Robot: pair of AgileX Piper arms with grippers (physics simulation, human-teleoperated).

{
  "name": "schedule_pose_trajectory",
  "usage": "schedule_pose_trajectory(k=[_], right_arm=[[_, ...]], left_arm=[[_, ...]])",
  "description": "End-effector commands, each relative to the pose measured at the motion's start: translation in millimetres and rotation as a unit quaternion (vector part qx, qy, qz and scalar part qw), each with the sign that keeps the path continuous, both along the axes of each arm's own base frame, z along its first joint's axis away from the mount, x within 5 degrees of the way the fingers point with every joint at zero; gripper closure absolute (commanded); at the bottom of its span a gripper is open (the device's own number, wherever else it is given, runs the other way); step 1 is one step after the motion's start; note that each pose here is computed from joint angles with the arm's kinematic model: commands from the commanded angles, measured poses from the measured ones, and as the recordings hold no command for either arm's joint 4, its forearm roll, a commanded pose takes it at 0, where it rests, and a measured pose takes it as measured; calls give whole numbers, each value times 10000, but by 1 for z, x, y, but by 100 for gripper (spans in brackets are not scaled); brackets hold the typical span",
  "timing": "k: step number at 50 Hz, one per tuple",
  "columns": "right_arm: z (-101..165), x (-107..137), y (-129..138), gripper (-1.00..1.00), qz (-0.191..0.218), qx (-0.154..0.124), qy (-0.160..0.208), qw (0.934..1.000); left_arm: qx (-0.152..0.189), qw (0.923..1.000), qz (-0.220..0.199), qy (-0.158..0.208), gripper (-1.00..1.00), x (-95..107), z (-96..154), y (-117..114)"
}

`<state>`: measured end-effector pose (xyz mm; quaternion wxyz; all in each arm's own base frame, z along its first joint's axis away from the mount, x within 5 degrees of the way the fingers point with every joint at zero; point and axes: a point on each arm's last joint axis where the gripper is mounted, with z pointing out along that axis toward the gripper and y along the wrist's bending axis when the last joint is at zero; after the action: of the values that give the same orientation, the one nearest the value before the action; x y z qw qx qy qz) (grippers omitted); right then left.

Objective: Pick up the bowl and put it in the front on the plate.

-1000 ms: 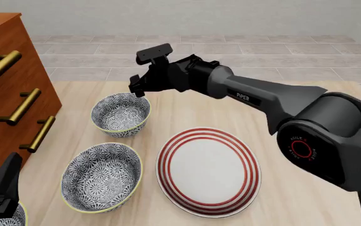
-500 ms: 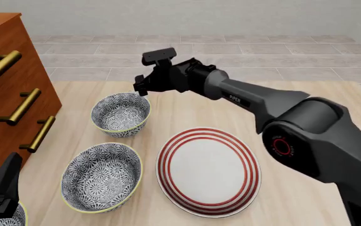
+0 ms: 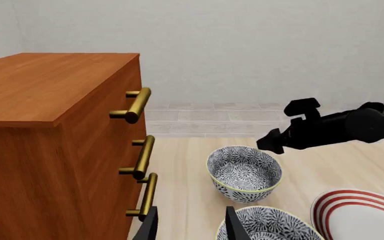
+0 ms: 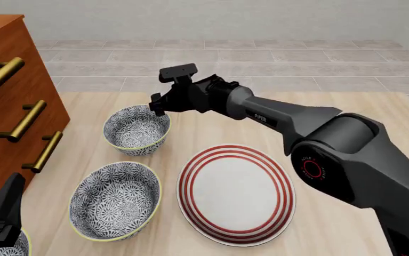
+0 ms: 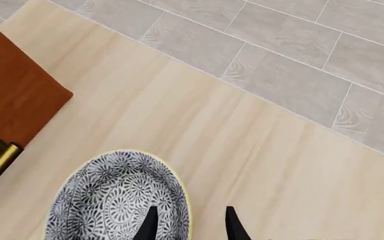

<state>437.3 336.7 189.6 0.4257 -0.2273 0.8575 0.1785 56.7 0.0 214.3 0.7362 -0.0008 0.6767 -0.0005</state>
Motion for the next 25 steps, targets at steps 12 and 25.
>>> schedule_pose_trajectory(k=[12,25], right_arm=[[-18,-7,7,-100,67,-58,131,9999],[-26,-7,9,-100,73,-87,173,9998]], left_arm=[[12,10000,-1,-8,-100,0,0,0],[12,10000,-1,-8,-100,0,0,0]])
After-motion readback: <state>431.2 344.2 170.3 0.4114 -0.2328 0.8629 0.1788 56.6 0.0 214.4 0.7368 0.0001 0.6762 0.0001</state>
